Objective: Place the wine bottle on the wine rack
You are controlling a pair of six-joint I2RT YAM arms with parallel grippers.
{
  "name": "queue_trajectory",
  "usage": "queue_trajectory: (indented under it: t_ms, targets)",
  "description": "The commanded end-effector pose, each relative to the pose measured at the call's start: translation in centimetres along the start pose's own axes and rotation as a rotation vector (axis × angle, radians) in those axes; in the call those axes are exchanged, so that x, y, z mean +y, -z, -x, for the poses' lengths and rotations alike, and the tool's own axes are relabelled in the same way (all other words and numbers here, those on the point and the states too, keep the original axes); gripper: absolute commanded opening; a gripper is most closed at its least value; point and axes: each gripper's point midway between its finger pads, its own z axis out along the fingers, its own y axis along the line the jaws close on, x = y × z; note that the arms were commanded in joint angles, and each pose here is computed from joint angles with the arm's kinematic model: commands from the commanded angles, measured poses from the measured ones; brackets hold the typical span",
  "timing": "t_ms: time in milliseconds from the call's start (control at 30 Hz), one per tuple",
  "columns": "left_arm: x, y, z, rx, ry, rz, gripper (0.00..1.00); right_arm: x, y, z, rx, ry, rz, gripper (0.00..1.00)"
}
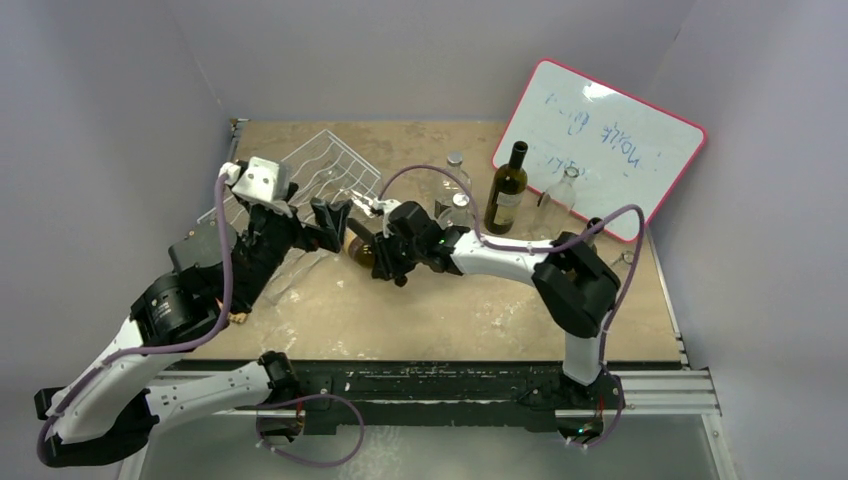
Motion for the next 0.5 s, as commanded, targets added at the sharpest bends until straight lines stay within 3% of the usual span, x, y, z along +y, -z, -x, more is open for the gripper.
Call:
queue_trajectory:
  t_ms: [0, 200, 467]
  targets:
    - [1.4, 1.5, 2.6, -0.06, 0.058, 0.036, 1.0, 5.5, 0.7, 11.5, -0.357, 0.082, 0.138, 0.0]
    - [2.3, 2.0, 2.5, -0.053, 0.041, 0.063, 1.0, 5.1, -1.6, 13.7, -0.442, 0.112, 0.103, 0.0]
    - [3.4, 2.2, 2.8, -0.051, 0.025, 0.118, 1.0, 3.9, -4.4, 15.4, -0.464, 0.197, -0.012, 0.0]
